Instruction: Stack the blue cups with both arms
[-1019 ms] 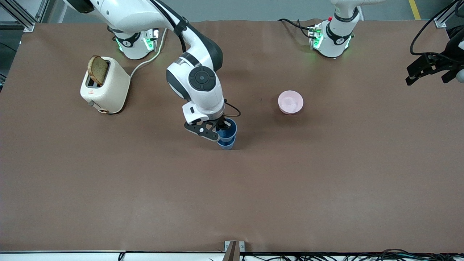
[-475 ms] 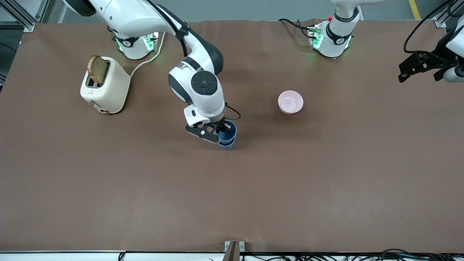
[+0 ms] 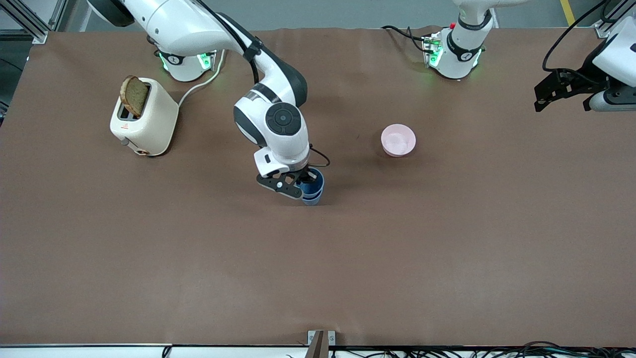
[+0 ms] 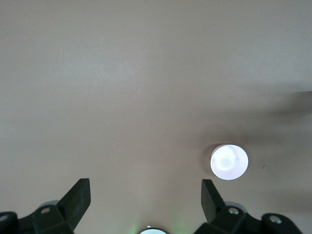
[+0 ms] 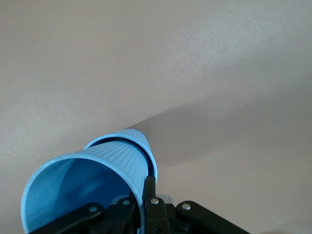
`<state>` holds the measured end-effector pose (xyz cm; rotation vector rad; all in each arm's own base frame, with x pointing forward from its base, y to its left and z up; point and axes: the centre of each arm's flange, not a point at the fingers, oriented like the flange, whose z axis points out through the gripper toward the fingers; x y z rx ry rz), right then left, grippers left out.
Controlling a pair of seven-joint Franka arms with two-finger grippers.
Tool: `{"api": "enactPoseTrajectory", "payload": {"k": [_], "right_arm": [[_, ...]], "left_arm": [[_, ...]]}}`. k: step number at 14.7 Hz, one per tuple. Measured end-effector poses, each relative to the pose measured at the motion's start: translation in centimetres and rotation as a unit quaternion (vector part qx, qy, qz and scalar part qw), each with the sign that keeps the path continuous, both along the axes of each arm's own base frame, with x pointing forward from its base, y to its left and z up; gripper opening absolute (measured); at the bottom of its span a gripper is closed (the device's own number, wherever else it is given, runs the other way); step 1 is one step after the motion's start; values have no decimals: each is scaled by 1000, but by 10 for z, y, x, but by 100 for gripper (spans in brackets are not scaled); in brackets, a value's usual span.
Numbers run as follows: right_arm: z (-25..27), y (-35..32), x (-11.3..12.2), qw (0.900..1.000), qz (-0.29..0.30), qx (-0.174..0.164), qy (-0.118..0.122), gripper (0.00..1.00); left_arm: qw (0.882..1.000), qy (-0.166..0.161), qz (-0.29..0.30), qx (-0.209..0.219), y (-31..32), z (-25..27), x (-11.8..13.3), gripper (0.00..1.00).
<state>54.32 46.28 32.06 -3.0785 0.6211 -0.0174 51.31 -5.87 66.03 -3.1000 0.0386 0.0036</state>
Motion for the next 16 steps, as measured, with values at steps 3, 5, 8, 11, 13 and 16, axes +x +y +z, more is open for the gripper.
{"api": "enactPoseTrajectory", "payload": {"k": [3, 5, 8, 11, 13, 16], "right_arm": [[-3, 1, 0, 1000, 1, 1, -2, 4], [-4, 2, 0, 1000, 2, 1, -2, 5], [-4, 2, 0, 1000, 2, 1, -1, 10], [-5, 2, 0, 1000, 2, 1, -1, 10], [-5, 2, 0, 1000, 2, 1, -1, 12], [4, -3, 7, 1000, -4, 5, -9, 24]], "left_arm": [[1000, 0, 0, 0, 0, 0, 0, 100], [1000, 1, 0, 0, 0, -1, 0, 100], [1000, 1, 0, 0, 0, -1, 0, 100], [1000, 1, 0, 0, 0, -1, 0, 100], [1000, 1, 0, 0, 0, -1, 0, 100], [1000, 1, 0, 0, 0, -1, 0, 100]]}}
